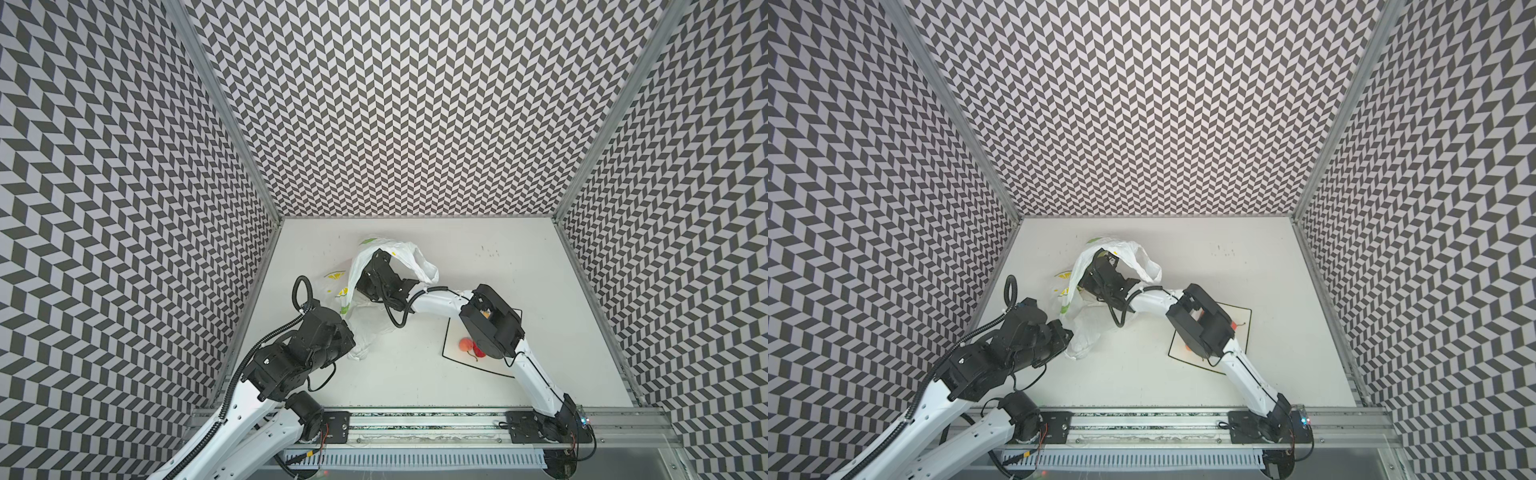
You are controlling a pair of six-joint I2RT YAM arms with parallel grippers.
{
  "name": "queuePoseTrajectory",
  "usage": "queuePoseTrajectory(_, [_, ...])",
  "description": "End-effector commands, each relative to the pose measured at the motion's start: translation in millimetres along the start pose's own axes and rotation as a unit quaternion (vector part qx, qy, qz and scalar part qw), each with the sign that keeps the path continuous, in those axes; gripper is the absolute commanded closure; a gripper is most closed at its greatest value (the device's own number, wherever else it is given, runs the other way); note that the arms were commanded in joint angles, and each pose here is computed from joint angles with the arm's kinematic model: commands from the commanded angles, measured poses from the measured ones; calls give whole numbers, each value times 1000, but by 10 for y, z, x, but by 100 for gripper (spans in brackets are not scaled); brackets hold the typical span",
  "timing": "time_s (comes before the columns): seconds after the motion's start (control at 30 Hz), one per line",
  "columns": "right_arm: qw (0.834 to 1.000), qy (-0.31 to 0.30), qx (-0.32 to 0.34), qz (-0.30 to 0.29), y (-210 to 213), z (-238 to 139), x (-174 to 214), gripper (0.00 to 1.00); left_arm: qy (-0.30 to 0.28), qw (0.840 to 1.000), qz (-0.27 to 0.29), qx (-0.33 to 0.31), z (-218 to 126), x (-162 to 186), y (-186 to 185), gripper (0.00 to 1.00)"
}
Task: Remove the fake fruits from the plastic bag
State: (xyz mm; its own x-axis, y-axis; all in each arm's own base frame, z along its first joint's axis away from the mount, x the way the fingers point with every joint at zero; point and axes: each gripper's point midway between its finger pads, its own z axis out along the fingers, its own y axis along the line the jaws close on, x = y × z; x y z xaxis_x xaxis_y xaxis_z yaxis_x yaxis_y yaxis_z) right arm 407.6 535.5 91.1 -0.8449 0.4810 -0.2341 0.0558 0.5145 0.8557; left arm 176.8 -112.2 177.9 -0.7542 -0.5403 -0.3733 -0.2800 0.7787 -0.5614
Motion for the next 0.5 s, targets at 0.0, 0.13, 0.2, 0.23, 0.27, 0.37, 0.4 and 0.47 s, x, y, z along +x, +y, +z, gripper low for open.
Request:
queuePoseTrajectory(0.0, [999, 20, -1, 32, -132, 238, 153, 42, -3, 1000, 14, 10, -56, -25, -62, 100])
queuePoseTrajectory(0.13, [999, 22, 13, 43, -202, 383, 191, 40, -3, 1000, 17, 13, -91, -43, -103, 100])
queuePoseTrajectory(0.2, [998, 22, 20, 47, -239, 444, 214, 38, -6, 1000, 20, 15, -120, -69, -136, 100])
queuePoseTrajectory(0.23, [998, 24, 23, 48, -255, 473, 238, 38, -6, 1000, 23, 18, -133, -76, -159, 100])
queuePoseTrajectory(0.27, [998, 28, 24, 49, -267, 507, 273, 37, -5, 999, 27, 19, -143, -85, -181, 100])
queuePoseTrajectory(0.37, [997, 44, 26, 62, -333, 610, 388, 36, 1, 999, 40, 28, -154, -92, -272, 100])
queuePoseTrajectory(0.4, [996, 48, 28, 68, -367, 635, 418, 37, 4, 999, 44, 31, -158, -93, -303, 100])
queuePoseTrajectory(0.47, [994, 55, 37, 85, -483, 680, 478, 40, 10, 998, 51, 37, -182, -91, -360, 100])
